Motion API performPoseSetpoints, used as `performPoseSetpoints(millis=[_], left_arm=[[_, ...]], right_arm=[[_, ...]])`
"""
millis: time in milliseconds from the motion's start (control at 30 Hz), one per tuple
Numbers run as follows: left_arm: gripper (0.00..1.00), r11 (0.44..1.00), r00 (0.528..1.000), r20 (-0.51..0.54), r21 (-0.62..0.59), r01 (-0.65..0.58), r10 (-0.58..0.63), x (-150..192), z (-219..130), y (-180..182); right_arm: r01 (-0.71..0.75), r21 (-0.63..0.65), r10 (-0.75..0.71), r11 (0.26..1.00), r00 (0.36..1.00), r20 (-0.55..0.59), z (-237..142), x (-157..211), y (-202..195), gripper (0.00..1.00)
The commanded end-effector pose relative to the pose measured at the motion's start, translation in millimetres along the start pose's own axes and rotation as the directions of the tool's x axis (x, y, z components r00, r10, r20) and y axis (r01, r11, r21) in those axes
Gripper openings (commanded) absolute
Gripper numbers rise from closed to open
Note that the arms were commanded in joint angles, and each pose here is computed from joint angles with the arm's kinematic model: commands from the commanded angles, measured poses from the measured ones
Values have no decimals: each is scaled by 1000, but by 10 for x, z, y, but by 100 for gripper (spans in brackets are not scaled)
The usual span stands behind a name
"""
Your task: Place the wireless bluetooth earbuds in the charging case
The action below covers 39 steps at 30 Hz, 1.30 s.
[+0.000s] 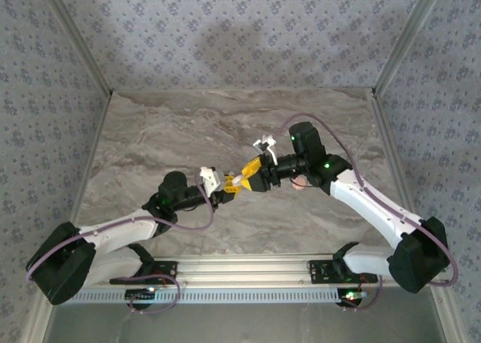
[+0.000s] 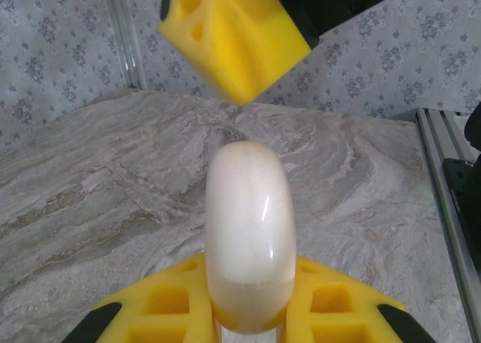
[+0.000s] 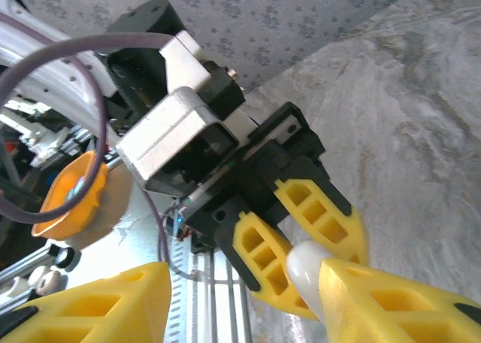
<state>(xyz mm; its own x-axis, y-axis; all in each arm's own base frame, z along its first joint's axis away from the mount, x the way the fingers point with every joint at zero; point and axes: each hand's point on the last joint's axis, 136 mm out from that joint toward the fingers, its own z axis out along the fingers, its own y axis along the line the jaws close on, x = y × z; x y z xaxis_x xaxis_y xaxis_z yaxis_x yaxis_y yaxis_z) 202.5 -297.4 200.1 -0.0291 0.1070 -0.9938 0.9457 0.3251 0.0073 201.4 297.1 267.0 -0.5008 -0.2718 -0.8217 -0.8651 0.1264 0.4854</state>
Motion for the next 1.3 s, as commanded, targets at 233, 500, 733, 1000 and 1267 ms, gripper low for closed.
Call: performPoseSetpoints(millis=[233, 500, 733, 1000, 1267], left_arm=[[9, 910, 863, -291, -88, 406, -413, 393, 453, 209], [8, 704, 554, -468, -247, 666, -689, 1044, 868, 284], [12, 627, 393, -546, -346, 698, -740, 1414, 983, 301], [34, 613, 345, -548, -439, 657, -762, 1587, 886, 427], [52, 631, 382, -510, -526, 570, -771, 1528, 628, 688]], right_arm=[[-325, 558, 208, 763, 942, 264, -777, 157, -1094, 58], [-419, 629, 255, 655, 906, 338, -1069, 403, -1206, 58], [-429, 631, 278, 646, 903, 328, -1073, 497, -1214, 58], [-428, 629, 288, 649, 904, 317, -1052, 530, -1230, 57], [-397, 660, 258, 637, 917, 303, -1121, 513, -1232, 60]])
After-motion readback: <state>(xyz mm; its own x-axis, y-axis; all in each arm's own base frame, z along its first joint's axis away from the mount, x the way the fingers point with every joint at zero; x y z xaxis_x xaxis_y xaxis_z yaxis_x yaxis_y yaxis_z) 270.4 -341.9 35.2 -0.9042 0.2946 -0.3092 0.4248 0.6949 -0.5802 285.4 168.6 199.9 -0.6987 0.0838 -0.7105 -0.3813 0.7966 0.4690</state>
